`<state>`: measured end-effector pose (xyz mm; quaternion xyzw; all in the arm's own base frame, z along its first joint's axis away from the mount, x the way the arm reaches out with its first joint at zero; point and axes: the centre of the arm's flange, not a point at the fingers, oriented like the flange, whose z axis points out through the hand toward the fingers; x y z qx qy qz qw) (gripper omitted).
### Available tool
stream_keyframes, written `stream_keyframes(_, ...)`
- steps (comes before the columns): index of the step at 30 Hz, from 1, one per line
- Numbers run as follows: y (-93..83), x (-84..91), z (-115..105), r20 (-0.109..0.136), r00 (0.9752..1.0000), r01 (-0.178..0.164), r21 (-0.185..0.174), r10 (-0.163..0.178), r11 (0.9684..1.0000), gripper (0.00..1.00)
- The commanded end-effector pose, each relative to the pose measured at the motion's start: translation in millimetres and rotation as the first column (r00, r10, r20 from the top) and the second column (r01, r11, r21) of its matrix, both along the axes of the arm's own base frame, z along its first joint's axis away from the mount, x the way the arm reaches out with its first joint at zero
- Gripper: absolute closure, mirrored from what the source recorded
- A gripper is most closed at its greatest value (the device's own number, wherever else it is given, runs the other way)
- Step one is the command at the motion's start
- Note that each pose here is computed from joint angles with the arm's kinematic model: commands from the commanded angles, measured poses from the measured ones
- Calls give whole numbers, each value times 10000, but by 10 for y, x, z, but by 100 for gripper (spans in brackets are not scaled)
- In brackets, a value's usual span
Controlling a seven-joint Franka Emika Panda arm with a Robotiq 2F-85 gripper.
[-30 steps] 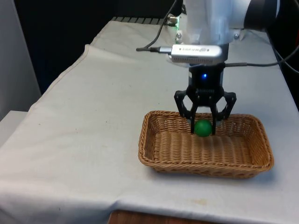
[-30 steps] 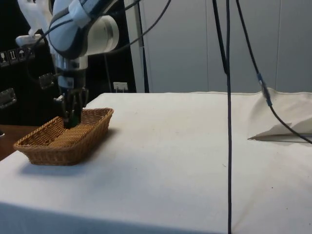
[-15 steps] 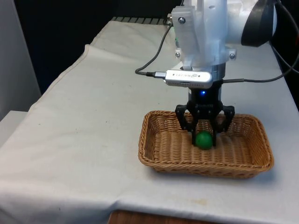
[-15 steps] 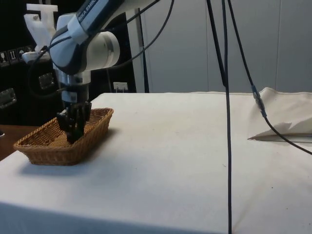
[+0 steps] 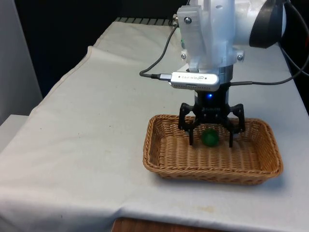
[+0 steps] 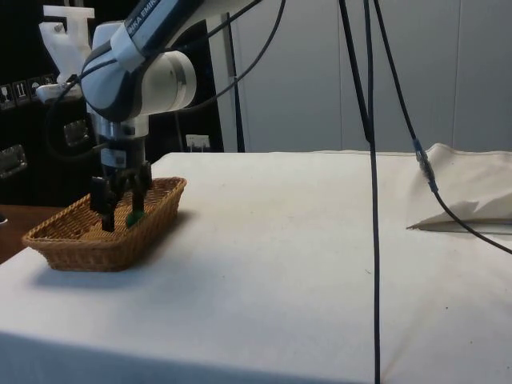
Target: Pick up the ball and place it into the basket.
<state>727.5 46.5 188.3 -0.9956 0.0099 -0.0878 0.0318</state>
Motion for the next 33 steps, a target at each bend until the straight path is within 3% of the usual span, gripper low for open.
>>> stream_keyframes(1, -5, 2, 6, -24, 10000, -7, 37, 8, 10000, 0)
stream_keyframes(6, -5, 2, 9, 12, 10000, 6, -3, -6, 10000, 0)
stream_keyframes(13, 100, -7, 344, 58, 9999, 104, 30, -104, 9999, 0)
stream_keyframes(16, 111, 1, 375, 98, 9999, 72, 100, -73, 9999, 0)
stream_keyframes(24, 240, -83, 719, 110, 9996, 252, 133, -253, 9996, 0)
stream_keyframes(25, 228, -61, 680, 122, 9997, 201, 173, -203, 9996, 0)
stream_keyframes(33, 282, -221, 1013, 149, 9992, 354, 230, -358, 9991, 0)
